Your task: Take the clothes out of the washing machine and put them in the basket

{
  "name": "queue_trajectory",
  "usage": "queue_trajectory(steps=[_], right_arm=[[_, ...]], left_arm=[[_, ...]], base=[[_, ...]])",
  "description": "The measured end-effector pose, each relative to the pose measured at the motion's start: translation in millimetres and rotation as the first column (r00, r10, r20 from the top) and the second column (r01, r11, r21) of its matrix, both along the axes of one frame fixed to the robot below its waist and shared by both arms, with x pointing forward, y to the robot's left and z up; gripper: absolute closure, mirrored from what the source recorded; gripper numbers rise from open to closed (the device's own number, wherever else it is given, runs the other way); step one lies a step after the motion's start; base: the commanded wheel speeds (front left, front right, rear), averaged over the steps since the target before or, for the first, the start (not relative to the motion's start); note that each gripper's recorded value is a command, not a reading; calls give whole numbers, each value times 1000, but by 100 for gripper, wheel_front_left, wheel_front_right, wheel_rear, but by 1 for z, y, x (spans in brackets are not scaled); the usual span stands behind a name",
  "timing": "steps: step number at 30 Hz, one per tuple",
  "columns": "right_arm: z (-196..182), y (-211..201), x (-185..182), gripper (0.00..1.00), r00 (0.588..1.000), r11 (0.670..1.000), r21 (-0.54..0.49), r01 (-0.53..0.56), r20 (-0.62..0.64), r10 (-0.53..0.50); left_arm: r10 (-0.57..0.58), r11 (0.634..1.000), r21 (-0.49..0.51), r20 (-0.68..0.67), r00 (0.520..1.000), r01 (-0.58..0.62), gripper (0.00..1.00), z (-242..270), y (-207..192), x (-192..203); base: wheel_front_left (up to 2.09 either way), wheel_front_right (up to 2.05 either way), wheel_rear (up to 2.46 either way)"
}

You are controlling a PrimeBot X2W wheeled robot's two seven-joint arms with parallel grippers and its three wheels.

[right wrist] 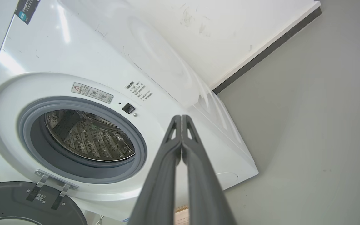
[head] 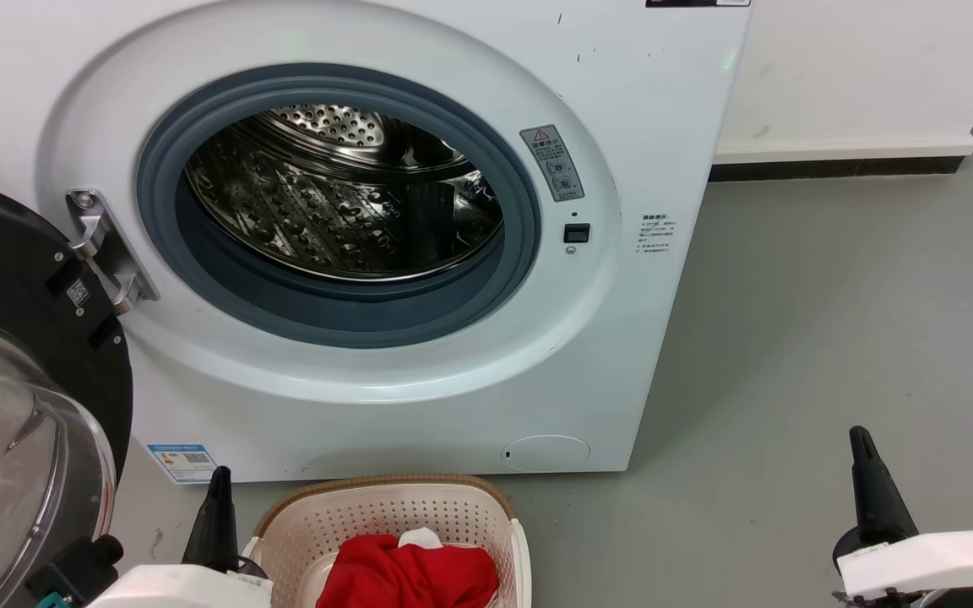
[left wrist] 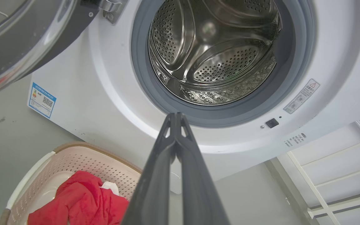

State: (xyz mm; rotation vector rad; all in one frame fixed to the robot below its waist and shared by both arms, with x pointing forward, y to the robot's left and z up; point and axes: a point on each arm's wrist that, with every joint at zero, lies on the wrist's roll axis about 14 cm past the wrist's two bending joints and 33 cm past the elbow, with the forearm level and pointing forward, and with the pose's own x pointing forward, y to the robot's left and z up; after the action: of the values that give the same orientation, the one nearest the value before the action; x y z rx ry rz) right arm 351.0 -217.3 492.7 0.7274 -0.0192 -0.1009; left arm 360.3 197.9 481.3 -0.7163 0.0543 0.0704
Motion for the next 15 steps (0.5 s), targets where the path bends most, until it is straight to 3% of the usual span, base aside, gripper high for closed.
queue_trajectory(steps=[15], right_arm=[[-2, 1, 6, 100, 1000, 981, 195, -4, -5, 5]], left_arm=[[9, 980, -200, -1, 1000, -9, 100, 2, 1, 7]], base=[[0, 0, 0]])
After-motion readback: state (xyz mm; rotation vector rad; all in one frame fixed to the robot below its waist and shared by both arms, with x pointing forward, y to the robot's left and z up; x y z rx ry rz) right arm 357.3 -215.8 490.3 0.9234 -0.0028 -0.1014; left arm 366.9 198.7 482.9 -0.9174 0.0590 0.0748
